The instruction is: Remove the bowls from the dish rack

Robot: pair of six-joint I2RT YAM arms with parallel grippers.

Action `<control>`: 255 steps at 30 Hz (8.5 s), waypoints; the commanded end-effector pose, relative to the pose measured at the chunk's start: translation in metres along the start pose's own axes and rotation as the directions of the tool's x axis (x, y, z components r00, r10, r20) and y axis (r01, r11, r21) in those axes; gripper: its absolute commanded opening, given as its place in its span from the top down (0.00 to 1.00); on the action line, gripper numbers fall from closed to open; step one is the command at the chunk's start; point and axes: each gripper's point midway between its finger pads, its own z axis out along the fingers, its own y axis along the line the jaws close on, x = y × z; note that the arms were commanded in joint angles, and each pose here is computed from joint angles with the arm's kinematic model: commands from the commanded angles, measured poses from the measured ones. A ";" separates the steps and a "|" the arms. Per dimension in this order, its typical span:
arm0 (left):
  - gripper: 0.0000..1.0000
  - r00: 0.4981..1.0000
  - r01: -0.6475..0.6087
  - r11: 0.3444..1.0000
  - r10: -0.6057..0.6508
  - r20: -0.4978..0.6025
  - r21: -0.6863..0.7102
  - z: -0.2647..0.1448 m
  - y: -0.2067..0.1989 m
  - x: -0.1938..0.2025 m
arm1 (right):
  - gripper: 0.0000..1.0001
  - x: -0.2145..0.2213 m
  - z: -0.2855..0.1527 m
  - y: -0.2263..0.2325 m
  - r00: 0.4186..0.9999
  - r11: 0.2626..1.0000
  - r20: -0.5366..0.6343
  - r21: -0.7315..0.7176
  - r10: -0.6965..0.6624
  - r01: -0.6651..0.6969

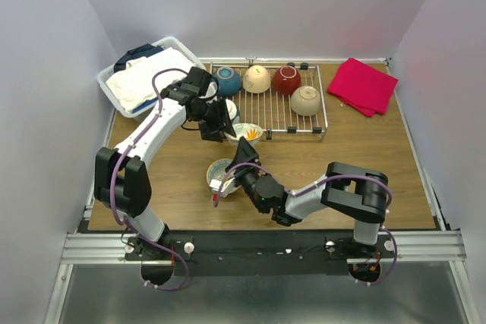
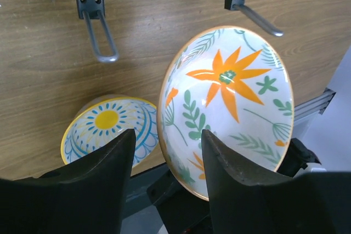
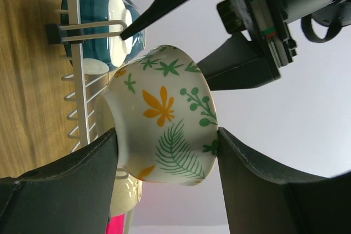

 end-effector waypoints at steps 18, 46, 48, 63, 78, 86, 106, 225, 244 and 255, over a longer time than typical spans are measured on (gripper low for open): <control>1.00 0.997 -0.060 0.995 0.055 0.062 0.083 -0.022 -0.029 -0.010 | 0.07 0.010 -0.021 -0.078 0.969 0.925 -0.001 0.300 0.246 -0.235; 1.00 0.808 -0.278 0.949 0.314 0.498 -0.148 -0.091 0.025 -0.028 | 0.00 0.037 -0.050 -0.042 0.570 0.597 -0.265 0.030 0.778 -0.802; 1.00 0.797 -0.297 0.945 0.325 0.509 -0.140 -0.090 0.029 -0.016 | 0.00 0.046 -0.050 -0.042 0.529 0.563 -0.300 0.036 0.794 -0.826; 1.00 0.813 -0.320 0.947 0.292 0.504 -0.033 -0.043 0.031 0.036 | 0.00 0.111 -0.031 -0.028 -0.039 0.061 -0.408 0.229 0.912 -0.971; 1.00 0.803 -0.218 0.968 0.251 0.540 -0.125 0.002 0.068 0.044 | 0.00 0.116 -0.050 -0.014 -0.206 -0.110 -0.403 0.248 0.892 -0.962; 0.95 0.833 -0.183 0.978 0.210 0.511 -0.103 0.021 0.080 0.056 | 0.00 0.118 -0.056 -0.014 -0.219 -0.122 -0.399 0.255 0.891 -0.959; 0.23 0.789 -0.150 0.985 0.172 0.590 -0.086 -0.008 0.081 0.057 | 0.00 0.124 -0.039 -0.020 -0.236 -0.127 -0.419 0.270 0.877 -0.954; 0.01 0.441 -0.319 0.858 0.510 0.738 -0.402 -0.111 0.093 0.028 | 0.63 0.193 0.112 -0.054 -0.078 0.073 -0.460 0.303 0.885 -0.950; 0.01 0.470 -0.385 0.918 0.280 0.837 -0.091 -0.104 0.025 0.015 | 0.63 0.119 0.081 -0.099 -0.460 -0.465 -0.292 0.054 0.839 -0.884; 0.04 0.573 -0.411 0.894 0.099 0.813 0.180 -0.082 -0.029 -0.012 | 0.63 0.088 0.050 -0.130 -0.611 -0.650 -0.258 -0.098 0.748 -0.754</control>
